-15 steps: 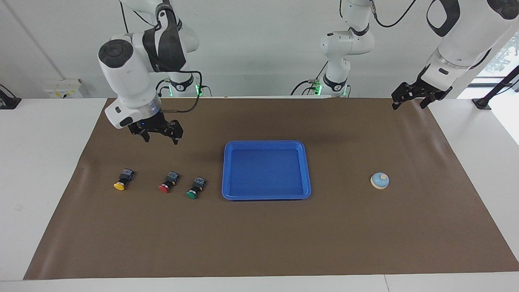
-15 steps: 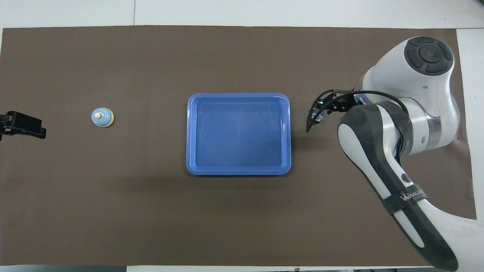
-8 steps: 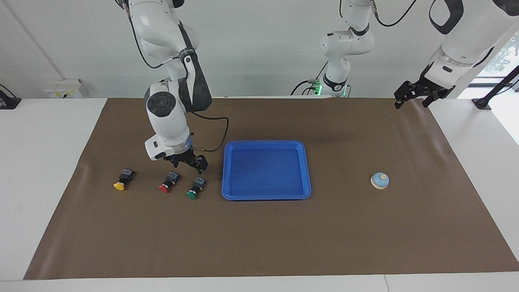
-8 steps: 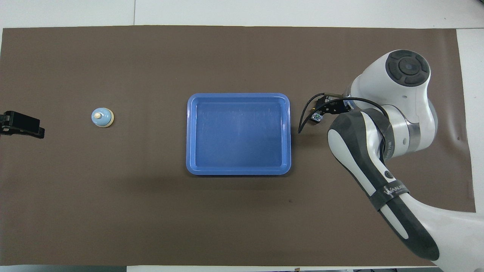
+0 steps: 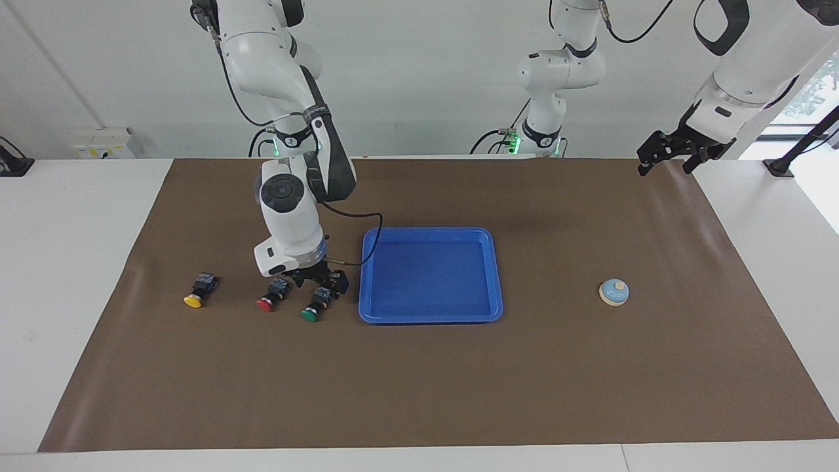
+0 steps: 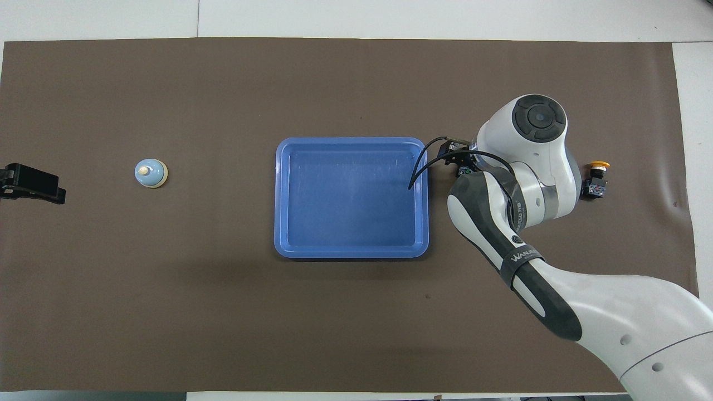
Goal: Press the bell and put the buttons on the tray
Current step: 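Grasp the green-capped button with the right gripper and lift, then carry the green button into the blue tray and release it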
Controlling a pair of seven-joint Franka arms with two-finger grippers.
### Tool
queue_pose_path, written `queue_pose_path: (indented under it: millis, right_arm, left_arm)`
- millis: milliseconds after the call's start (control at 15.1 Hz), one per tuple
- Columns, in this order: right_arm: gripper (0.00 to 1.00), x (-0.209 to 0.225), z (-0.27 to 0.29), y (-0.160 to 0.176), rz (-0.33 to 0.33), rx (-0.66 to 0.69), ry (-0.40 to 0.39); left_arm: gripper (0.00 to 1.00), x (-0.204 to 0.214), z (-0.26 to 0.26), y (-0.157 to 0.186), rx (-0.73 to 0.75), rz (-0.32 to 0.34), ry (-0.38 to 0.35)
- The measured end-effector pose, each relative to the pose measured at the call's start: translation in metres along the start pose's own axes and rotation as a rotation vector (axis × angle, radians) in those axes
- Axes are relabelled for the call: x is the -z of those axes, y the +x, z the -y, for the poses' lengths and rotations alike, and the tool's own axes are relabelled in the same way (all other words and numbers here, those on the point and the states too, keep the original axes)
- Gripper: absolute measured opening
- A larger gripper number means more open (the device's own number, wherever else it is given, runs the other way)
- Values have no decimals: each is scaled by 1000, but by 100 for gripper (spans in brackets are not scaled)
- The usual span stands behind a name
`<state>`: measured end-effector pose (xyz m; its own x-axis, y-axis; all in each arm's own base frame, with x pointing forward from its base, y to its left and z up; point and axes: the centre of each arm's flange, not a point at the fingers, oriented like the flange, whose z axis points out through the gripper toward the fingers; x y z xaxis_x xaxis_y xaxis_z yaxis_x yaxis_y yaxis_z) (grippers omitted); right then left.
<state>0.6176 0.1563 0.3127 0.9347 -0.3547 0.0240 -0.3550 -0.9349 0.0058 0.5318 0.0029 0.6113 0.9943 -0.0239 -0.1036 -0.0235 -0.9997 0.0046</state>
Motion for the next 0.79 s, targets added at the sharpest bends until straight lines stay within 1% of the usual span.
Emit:
queue_pose_path:
  millis: [198, 595, 662, 728, 794]
  right_arm:
    - [100, -8, 0, 4, -17, -3, 12]
    - [100, -21, 0, 8, -28, -24, 18]
    - [94, -21, -1, 9, -29, -27, 18]
    - [93, -21, -1, 9, -29, -29, 18]
    - [88, -21, -1, 9, -29, -32, 18]
  left_arm:
    - [100, 0, 0, 0, 0, 0, 0]
    - [100, 0, 0, 0, 0, 0, 0]
    - [100, 0, 0, 0, 0, 0, 0]
    - [100, 0, 0, 0, 0, 0, 0]
    - [100, 0, 0, 0, 0, 0, 0]
